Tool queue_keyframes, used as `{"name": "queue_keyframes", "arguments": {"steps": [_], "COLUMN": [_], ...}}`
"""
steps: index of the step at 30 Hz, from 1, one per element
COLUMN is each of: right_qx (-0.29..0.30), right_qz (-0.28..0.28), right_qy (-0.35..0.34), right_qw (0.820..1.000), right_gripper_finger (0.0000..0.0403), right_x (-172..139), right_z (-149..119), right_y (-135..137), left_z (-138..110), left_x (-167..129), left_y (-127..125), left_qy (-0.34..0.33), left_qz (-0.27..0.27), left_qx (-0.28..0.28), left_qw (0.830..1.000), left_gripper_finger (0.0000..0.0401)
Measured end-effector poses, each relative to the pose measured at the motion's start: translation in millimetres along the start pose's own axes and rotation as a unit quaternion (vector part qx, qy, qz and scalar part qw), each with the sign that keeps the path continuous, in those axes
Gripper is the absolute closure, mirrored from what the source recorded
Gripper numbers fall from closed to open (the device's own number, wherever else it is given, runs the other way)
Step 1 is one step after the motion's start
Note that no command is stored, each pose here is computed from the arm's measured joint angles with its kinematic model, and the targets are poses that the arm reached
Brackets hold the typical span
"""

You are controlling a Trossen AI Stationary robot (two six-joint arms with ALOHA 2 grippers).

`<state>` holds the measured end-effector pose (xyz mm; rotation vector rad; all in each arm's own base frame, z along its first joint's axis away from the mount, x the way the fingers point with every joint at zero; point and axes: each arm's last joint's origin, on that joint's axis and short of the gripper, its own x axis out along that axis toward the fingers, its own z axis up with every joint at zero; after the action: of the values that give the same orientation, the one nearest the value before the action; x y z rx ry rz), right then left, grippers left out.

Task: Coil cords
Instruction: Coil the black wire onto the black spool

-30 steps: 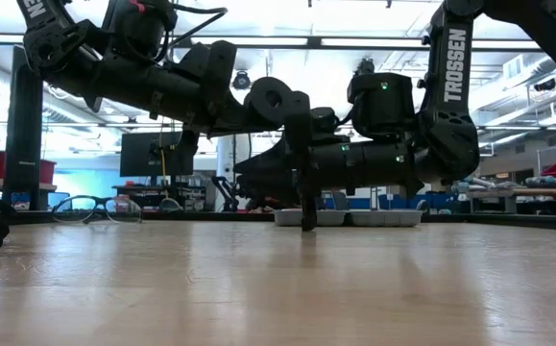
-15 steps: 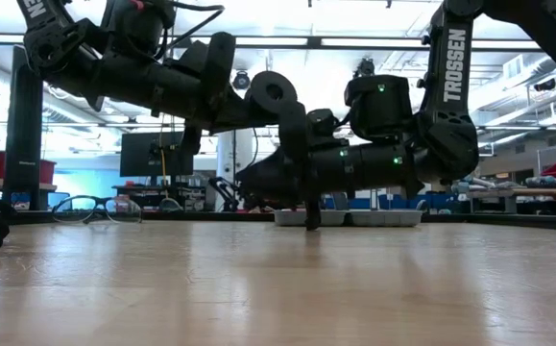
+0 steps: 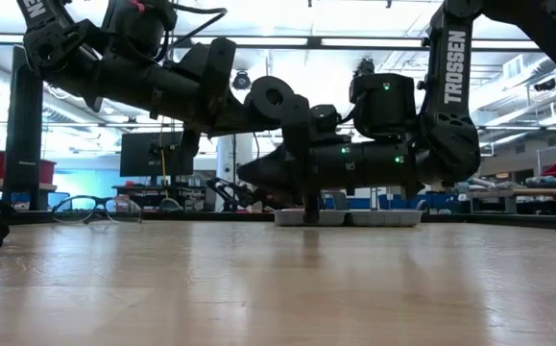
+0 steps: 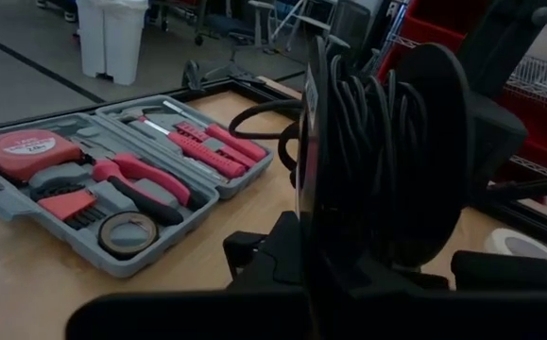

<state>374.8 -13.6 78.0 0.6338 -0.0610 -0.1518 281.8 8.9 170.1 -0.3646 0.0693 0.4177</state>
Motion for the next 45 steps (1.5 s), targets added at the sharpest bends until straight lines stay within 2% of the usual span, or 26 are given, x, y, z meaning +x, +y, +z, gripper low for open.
{"name": "queue_keyframes", "arguments": {"steps": [2, 7, 12, 20, 26, 31, 35, 40, 45], "right_qx": [-0.004, 0.009, 0.012, -0.021, -0.054, -0.085, -0.105, -0.144, -0.179], "right_qz": [-0.003, -0.012, -0.061, -0.156, -0.199, -0.208, -0.192, -0.178, -0.145], "right_qy": [0.007, 0.025, 0.05, 0.061, 0.065, 0.048, 0.057, 0.09, 0.129], "right_qw": [1.0, 1.0, 0.997, 0.986, 0.976, 0.973, 0.974, 0.969, 0.965], "right_gripper_finger": [0.0391, 0.0398, 0.04, 0.0401, 0.0402, 0.0402, 0.0403, 0.0403, 0.0403], "right_x": [0, -6, -38, -98, -111, -109, -96, -63, -22], "right_z": [-2, -5, 2, 36, 74, 107, 133, 155, 162], "right_y": [0, 1, 6, 17, 20, 29, 41, 60, 82], "left_z": [0, -1, -1, -2, -4, -8, -9, -12, -15], "left_x": [0, 0, 0, 0, 0, 0, -1, -1, -2], "left_y": [0, 0, 1, 1, 2, 3, 4, 5, 9], "left_qy": [0.001, 0.002, 0.003, 0.006, 0.019, 0.038, 0.049, 0.059, 0.066], "left_qz": [0.0, 0.002, 0.008, 0.009, 0.011, 0.013, 0.014, 0.028, 0.064], "left_qx": [0.0, 0.001, 0.002, 0.004, 0.001, 0.006, 0.01, 0.016, 0.005], "left_qw": [1.0, 1.0, 1.0, 1.0, 1.0, 0.999, 0.999, 0.998, 0.996], "left_gripper_finger": [0.0401, 0.0401, 0.0401, 0.0401, 0.0401, 0.0401, 0.0401, 0.0401, 0.0401]}}
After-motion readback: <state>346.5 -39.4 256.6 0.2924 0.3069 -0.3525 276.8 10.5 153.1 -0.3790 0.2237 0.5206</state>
